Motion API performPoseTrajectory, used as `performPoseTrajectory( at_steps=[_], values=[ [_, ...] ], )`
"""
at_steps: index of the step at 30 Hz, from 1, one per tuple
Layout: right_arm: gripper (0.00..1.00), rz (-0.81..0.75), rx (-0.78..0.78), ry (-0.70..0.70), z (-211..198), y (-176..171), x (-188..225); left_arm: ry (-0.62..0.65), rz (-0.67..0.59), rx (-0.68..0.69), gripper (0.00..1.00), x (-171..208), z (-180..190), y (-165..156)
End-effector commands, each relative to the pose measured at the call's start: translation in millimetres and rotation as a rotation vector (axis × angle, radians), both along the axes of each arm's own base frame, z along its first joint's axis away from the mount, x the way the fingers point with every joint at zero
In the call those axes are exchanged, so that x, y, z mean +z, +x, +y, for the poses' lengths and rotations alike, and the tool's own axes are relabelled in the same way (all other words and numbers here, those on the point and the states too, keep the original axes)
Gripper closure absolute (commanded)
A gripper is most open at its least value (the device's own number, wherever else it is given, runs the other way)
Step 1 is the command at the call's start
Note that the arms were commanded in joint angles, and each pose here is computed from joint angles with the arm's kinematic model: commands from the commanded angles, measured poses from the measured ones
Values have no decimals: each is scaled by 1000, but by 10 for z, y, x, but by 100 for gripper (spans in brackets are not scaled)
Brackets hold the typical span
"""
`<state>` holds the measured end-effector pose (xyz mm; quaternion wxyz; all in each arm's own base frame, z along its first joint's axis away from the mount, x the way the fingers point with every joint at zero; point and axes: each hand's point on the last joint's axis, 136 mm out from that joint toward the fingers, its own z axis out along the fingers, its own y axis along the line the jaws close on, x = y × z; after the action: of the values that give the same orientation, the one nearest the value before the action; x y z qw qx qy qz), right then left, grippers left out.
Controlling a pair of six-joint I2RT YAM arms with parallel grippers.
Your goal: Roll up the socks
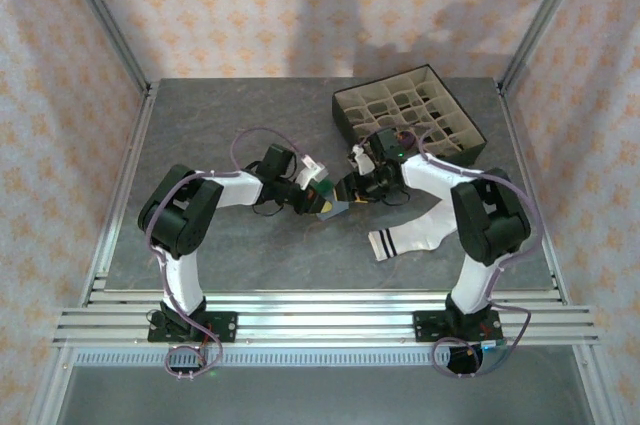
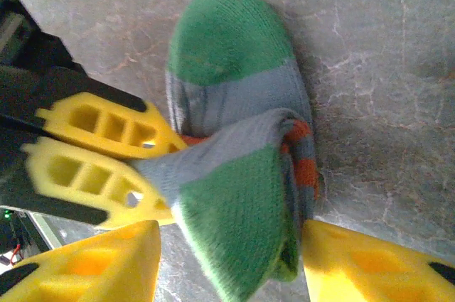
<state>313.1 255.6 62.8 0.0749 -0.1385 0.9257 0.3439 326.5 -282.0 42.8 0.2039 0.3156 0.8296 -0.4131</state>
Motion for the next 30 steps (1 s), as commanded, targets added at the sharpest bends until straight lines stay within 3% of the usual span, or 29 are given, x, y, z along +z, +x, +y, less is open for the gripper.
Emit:
performPoseTrajectory(
  at_steps=[1, 13, 21, 27, 30],
  values=[
    [46, -27, 23, 35, 84, 110, 13, 140, 193, 75, 100, -518, 248, -214],
    [55, 64, 23, 0, 111, 87, -283, 201, 135, 80, 85, -539, 352, -202],
    [49, 6, 82, 59, 221, 75, -107, 259, 175, 58, 86, -600, 393, -216],
    [66, 87, 53, -39, 155, 81, -322, 237, 92, 53, 81, -439, 353, -156],
    [68, 166, 22, -132, 33, 28, -506, 252, 8, 44, 76, -241, 368, -128]
  ],
)
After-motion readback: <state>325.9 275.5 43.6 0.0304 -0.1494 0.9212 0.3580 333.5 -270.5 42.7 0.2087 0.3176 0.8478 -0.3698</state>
